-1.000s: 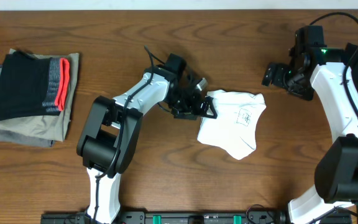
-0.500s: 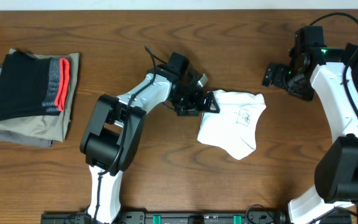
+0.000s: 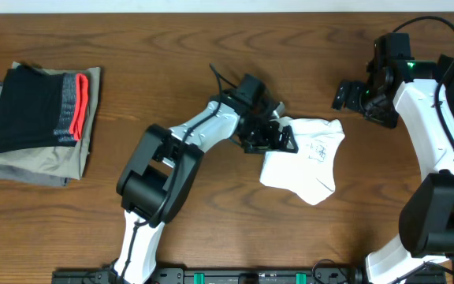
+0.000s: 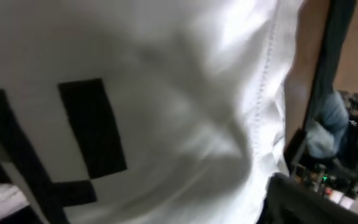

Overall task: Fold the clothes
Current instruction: 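Move the left gripper to the bundle's left side and grasp it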

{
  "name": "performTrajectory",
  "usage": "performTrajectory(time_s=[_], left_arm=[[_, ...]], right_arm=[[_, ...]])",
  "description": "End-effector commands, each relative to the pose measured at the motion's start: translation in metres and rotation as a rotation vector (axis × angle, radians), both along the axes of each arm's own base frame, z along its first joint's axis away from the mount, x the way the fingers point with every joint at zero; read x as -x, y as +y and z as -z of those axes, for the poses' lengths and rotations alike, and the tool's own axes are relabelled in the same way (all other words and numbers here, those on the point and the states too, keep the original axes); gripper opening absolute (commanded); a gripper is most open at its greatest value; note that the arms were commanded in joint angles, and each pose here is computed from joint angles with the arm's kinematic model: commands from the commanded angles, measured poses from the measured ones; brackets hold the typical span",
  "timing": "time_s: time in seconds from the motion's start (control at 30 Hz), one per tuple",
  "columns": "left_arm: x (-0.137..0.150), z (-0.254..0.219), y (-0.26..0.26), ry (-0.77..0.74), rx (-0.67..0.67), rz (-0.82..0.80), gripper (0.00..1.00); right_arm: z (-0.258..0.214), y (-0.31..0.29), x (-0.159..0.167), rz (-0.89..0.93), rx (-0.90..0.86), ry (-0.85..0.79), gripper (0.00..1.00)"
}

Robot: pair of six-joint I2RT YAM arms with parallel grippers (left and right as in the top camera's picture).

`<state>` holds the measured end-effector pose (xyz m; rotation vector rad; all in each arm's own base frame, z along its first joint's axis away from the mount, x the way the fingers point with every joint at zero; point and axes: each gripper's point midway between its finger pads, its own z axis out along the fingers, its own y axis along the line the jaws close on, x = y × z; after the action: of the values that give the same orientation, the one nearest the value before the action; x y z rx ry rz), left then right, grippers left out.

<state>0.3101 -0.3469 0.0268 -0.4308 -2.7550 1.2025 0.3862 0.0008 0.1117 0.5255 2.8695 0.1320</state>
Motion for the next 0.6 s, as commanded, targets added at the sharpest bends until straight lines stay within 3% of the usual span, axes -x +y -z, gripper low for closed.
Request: performTrajectory(time_s=[0.0, 0.07, 0.17, 0.57], left_arm=[[0.001, 0.054, 0.024, 0.037, -0.193, -0.077, 0.75], [-0.001, 0.054, 0.023, 0.031, -0.19, -0.078, 0.51], [-0.003, 0.054, 0.023, 0.02, -0.19, -0.08, 0.26], [-0.02, 0.042, 0.026, -0.054, -0.192, -0.087, 0.15]], right_arm=[[-0.003, 0.001, -0.001, -0.017, 0.001, -0.007, 0.99], [-0.002, 0.001, 0.0, -0.024, 0.003, -0.004, 0.99], [-0.002, 0.001, 0.001, -0.024, 0.002, 0.0, 0.99], [-0.002, 0.001, 0.001, -0.024, 0.002, 0.0, 0.99]])
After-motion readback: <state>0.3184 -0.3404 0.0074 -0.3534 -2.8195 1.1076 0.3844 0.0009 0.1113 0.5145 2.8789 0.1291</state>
